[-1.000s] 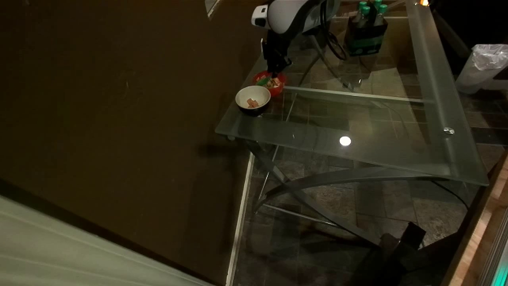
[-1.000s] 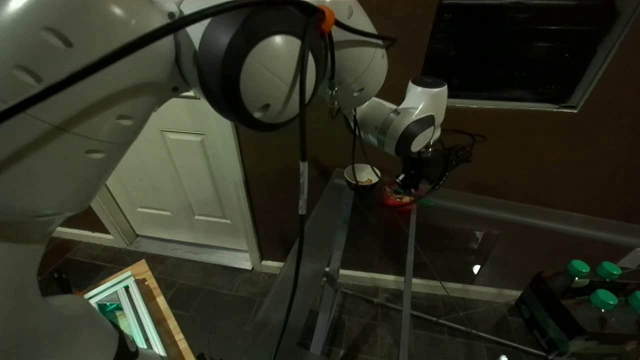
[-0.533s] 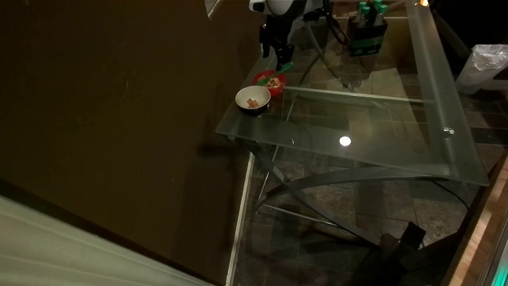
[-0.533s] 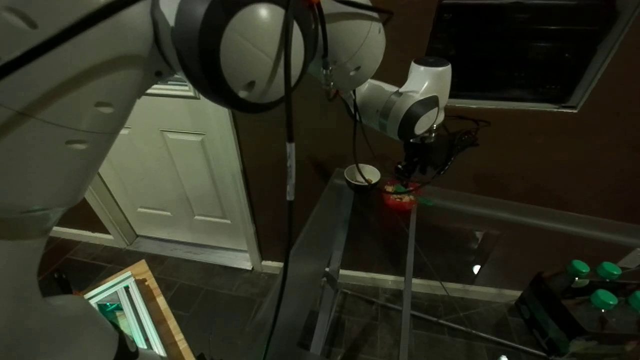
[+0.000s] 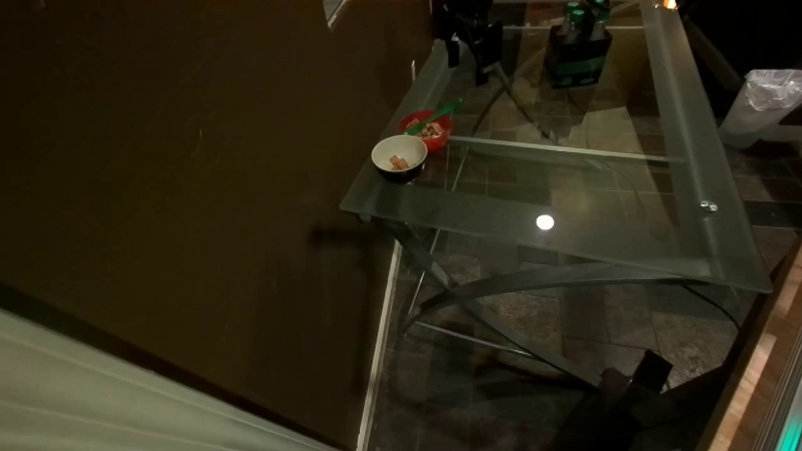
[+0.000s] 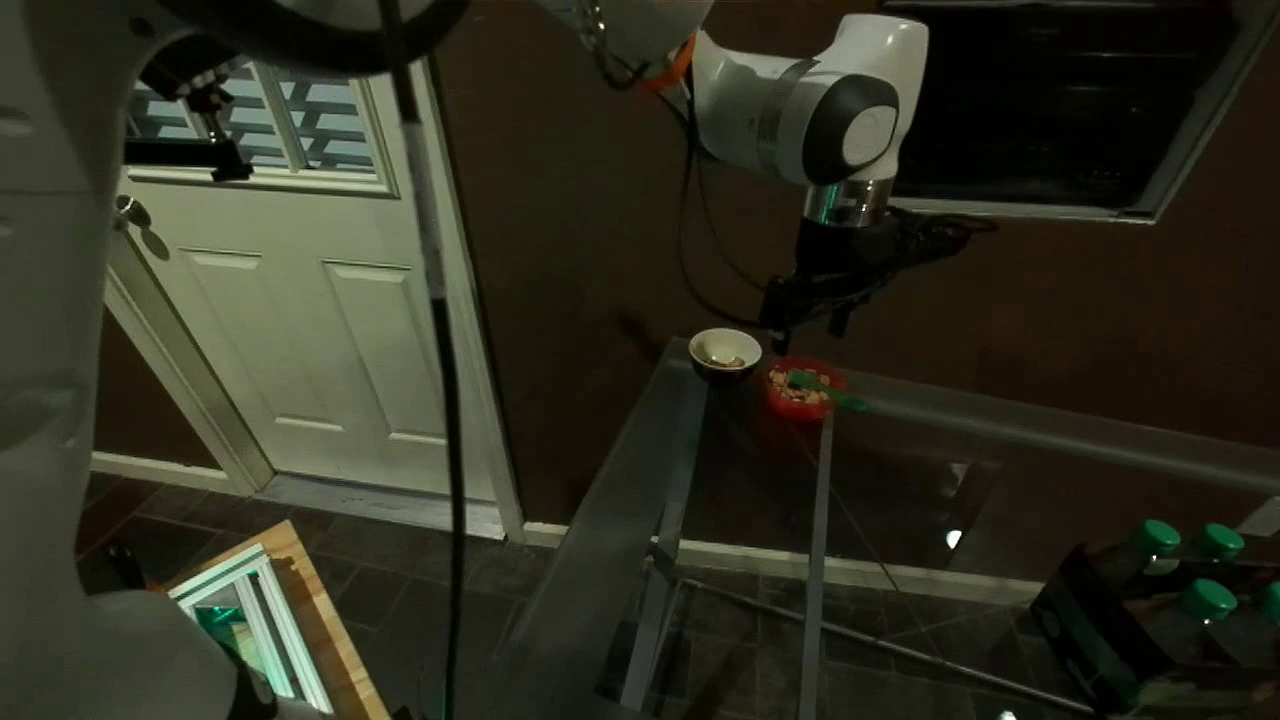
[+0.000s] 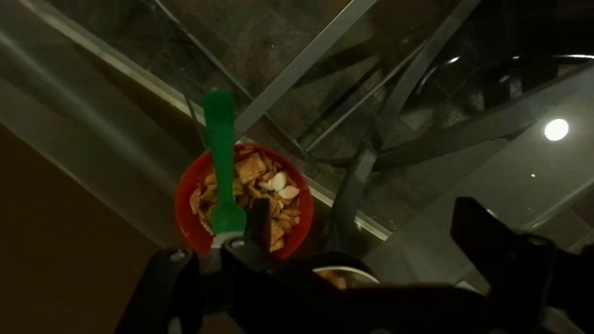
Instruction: Pick up the spoon, scoop some content from the red bowl, place it in the black bowl and place the spoon in the red bowl
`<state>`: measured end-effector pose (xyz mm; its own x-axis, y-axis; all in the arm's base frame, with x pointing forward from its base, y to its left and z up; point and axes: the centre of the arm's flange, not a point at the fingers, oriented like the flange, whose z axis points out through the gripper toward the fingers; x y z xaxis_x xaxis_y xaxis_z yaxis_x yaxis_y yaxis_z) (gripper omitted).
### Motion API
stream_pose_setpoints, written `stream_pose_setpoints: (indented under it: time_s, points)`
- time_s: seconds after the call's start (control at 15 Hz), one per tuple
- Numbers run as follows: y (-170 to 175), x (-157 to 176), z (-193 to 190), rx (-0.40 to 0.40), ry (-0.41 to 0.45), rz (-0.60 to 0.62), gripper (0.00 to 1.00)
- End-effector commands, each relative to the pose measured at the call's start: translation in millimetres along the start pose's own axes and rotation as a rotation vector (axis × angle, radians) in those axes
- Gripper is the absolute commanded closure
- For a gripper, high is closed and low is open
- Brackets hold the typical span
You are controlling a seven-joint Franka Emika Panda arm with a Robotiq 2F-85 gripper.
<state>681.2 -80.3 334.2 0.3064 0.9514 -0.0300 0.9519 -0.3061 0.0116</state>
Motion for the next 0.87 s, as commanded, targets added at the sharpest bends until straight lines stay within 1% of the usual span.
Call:
stream_pose_setpoints:
  time_s: [0.0, 0.2, 0.27, 0.33, 0.4, 0.8]
  points:
    - [-47, -11, -19, 0.013, -0.038, 0.200, 0.00]
    - [-74, -15, -24, 0.007, -0.041, 0.368, 0.00]
    - [-83, -15, -25, -0.010, -0.033, 0.416, 0.00]
    - [-43, -14, -18, 0.015, -0.036, 0.326, 0.00]
    - [-48, -14, -19, 0.015, -0.037, 0.336, 0.00]
    - [-46, -14, -16, 0.018, -0.038, 0.334, 0.00]
